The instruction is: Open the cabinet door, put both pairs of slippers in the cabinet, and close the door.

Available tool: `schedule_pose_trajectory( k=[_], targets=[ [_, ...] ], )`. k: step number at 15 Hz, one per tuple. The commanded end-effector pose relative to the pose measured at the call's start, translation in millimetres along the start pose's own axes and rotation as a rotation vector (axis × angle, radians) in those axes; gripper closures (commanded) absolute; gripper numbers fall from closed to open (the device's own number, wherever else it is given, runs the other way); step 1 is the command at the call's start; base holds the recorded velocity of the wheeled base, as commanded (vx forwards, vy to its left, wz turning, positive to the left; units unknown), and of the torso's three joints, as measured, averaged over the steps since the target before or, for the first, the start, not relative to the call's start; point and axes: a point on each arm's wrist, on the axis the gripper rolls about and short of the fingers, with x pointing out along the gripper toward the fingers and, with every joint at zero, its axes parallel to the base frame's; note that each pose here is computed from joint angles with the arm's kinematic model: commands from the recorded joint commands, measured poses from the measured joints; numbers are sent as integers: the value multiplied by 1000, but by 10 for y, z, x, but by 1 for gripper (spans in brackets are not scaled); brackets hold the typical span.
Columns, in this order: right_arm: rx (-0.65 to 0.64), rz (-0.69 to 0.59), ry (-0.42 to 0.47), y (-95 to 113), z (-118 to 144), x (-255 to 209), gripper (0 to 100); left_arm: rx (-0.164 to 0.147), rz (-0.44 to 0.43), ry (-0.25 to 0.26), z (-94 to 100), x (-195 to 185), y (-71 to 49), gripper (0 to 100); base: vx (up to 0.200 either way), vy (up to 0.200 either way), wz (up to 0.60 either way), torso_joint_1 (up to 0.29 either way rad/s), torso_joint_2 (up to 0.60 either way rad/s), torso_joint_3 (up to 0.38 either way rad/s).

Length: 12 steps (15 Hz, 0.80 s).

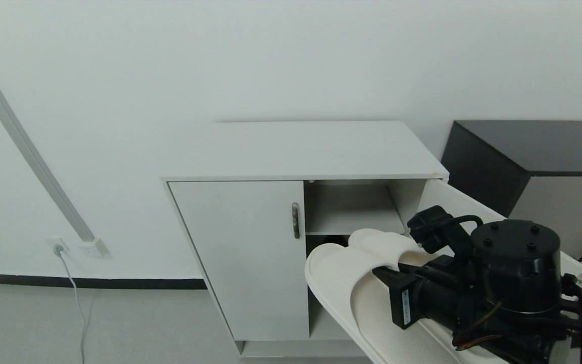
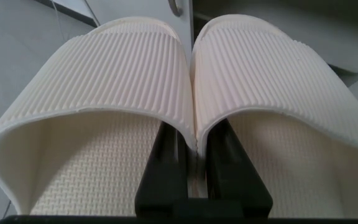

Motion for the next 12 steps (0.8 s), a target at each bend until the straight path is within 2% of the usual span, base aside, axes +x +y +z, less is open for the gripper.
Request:
schedule_pose_trajectory(
  k=[1, 12],
  targets=[
    [-2, -1, 8, 4, -19, 20, 100, 0, -1, 1, 1, 1, 0, 100, 0, 0, 0, -198, 505, 320],
    [-6, 2, 17, 13, -42, 22, 100, 0, 1, 1, 1, 1, 0, 100, 0, 0, 0, -154, 485, 329]
  ],
)
